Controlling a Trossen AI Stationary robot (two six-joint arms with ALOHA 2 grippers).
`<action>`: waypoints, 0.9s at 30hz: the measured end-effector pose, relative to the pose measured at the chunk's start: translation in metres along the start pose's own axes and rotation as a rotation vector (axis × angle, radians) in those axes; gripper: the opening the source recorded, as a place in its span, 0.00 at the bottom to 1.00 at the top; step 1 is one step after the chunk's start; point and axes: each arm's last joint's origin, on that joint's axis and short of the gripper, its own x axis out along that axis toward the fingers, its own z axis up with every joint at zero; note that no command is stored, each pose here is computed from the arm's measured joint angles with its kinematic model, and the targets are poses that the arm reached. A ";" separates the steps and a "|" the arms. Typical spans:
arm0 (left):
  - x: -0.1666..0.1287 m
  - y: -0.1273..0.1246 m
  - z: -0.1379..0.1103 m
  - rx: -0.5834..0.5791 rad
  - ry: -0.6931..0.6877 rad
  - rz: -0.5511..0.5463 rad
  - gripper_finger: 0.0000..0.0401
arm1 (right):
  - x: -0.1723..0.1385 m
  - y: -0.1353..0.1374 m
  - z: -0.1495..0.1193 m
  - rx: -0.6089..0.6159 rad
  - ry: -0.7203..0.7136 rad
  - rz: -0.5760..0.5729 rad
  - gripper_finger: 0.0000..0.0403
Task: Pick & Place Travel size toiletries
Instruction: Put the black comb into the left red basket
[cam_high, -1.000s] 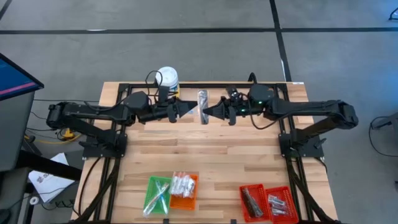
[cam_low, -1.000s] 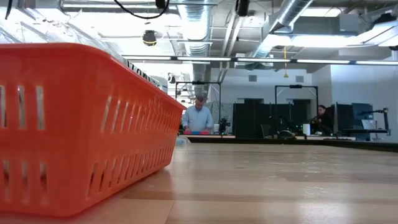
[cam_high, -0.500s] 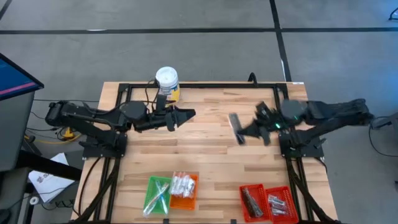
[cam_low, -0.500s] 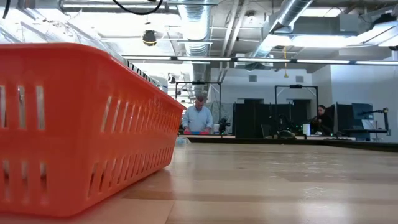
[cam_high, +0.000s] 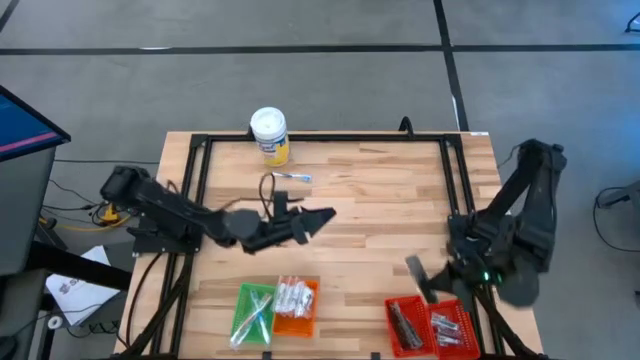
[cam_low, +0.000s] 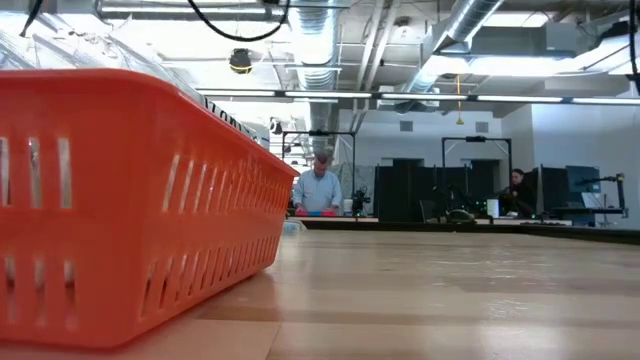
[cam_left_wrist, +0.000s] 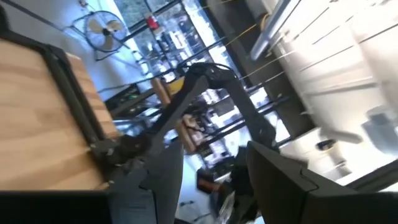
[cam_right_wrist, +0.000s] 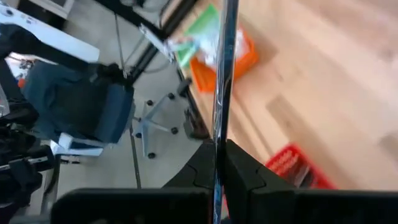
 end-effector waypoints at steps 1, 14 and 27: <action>0.002 0.002 -0.007 -0.016 -0.009 -0.014 0.42 | 0.004 0.001 -0.009 0.010 0.009 -0.013 0.01; 0.013 -0.002 -0.063 -0.102 0.003 -0.072 0.42 | 0.069 -0.003 -0.100 0.106 0.135 -0.246 0.02; 0.000 -0.015 -0.070 -0.095 -0.005 -0.082 0.43 | 0.109 -0.013 -0.126 0.132 0.178 -0.350 0.02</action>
